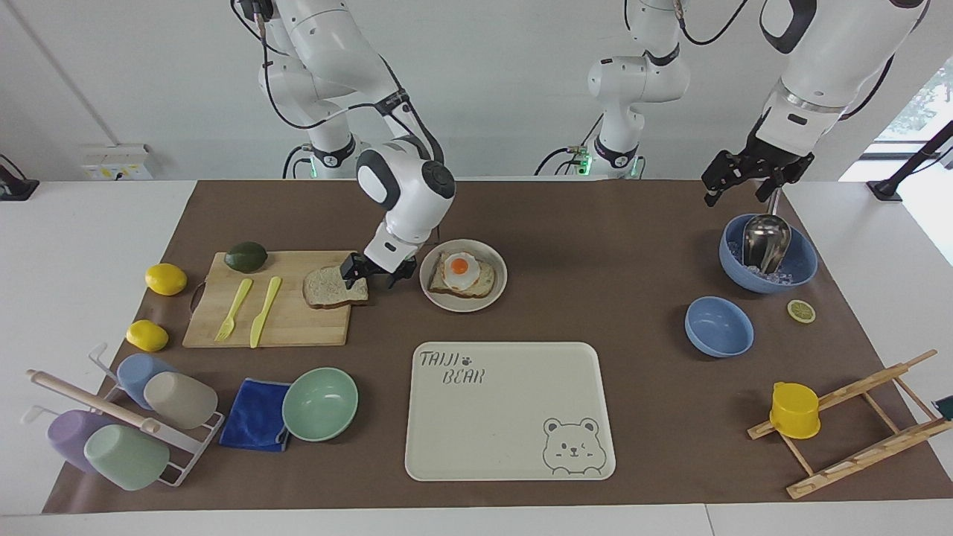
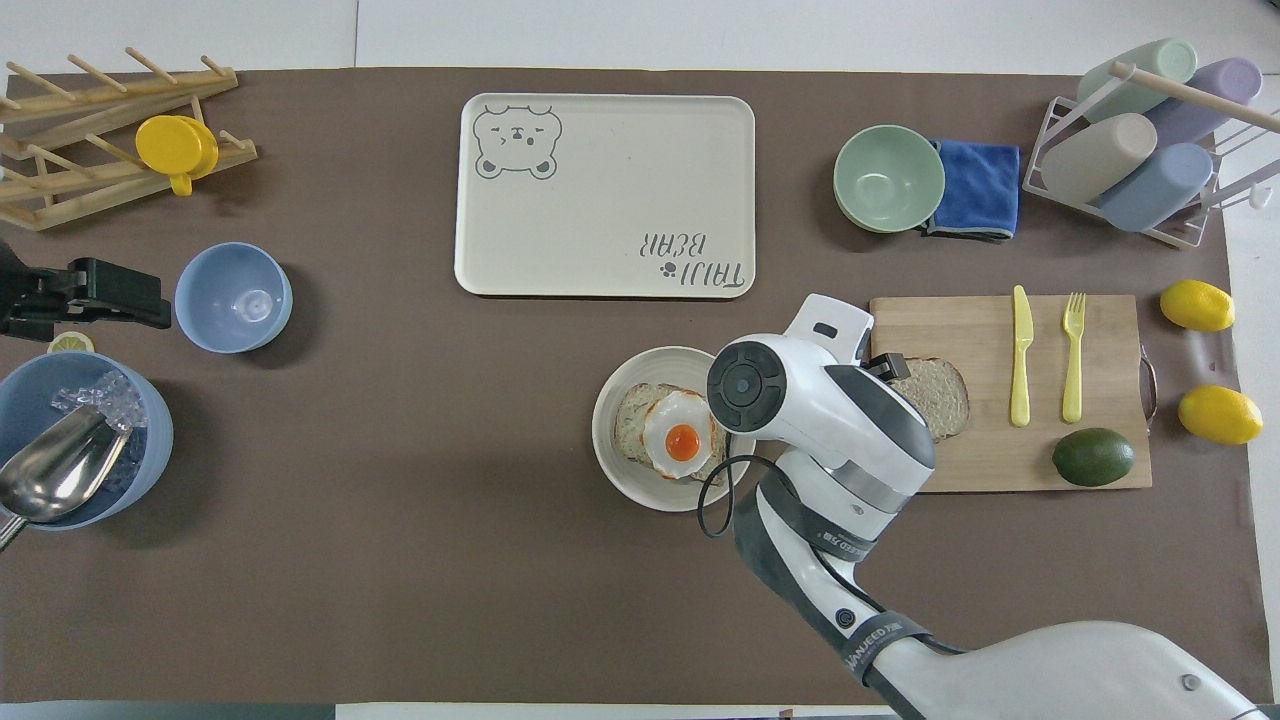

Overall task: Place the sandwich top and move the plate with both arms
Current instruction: 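Grasp the bread slice on the cutting board with the right gripper, then carry the bread slice over the egg on the white plate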

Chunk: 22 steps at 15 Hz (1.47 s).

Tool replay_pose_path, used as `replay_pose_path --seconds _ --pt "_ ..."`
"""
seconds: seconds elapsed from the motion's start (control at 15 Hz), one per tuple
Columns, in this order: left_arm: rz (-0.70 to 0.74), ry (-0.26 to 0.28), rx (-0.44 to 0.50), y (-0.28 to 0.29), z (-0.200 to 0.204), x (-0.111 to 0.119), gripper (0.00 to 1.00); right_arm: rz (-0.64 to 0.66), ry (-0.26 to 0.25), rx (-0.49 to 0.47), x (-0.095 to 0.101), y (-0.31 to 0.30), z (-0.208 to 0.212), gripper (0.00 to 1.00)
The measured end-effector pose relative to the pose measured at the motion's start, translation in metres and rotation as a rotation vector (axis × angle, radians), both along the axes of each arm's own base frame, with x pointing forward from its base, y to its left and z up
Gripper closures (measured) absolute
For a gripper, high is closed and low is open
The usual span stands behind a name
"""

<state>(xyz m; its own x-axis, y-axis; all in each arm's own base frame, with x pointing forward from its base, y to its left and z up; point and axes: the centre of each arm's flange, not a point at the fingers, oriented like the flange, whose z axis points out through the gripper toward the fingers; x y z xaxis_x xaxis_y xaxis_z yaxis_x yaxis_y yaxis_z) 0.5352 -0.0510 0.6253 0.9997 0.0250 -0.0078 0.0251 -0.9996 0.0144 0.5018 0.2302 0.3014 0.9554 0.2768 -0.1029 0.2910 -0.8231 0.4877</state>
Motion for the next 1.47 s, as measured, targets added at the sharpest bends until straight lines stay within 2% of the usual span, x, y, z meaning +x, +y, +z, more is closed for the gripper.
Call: replay_pose_path --seconds 0.33,0.4,0.47,0.53,0.67,0.8,1.0,1.07,1.13,1.33,1.47 --pt "-0.001 0.0 0.0 0.0 0.0 0.0 0.0 -0.027 0.008 -0.011 -0.008 -0.006 -0.013 0.0" --pt "-0.001 0.0 0.0 -0.001 0.0 0.0 0.0 -0.019 0.008 -0.017 -0.01 -0.007 -0.015 0.06" --pt "-0.001 0.0 0.0 -0.001 0.0 0.0 0.0 -0.011 0.004 -0.022 -0.012 -0.008 -0.019 0.06" --pt "-0.001 0.0 0.0 -0.001 0.0 0.0 0.0 -0.011 -0.004 -0.023 -0.014 -0.009 -0.023 0.11" --pt "-0.001 0.0 0.0 -0.001 0.0 0.0 0.0 -0.009 -0.01 -0.028 -0.016 -0.01 -0.026 0.12" --pt "-0.001 0.0 0.0 -0.001 0.0 0.0 0.0 -0.002 -0.013 -0.035 -0.018 -0.011 -0.026 0.24" --pt "-0.002 0.0 0.0 -0.001 0.0 0.0 0.0 0.021 -0.017 -0.059 -0.021 -0.014 -0.027 0.28" --pt "-0.002 0.0 0.0 -0.001 0.0 0.0 0.0 0.029 -0.016 -0.068 -0.023 -0.016 -0.029 0.33" --pt "-0.002 0.0 0.0 -0.001 0.0 0.0 0.0 0.037 -0.018 -0.078 -0.025 -0.017 -0.029 0.44" --pt "-0.002 0.0 0.0 -0.001 0.0 0.0 0.0 0.043 -0.022 -0.087 -0.029 -0.02 -0.027 0.53" --pt "-0.003 0.0 0.0 -0.002 0.0 0.0 0.0 0.043 -0.029 -0.097 -0.028 -0.021 -0.022 0.75"
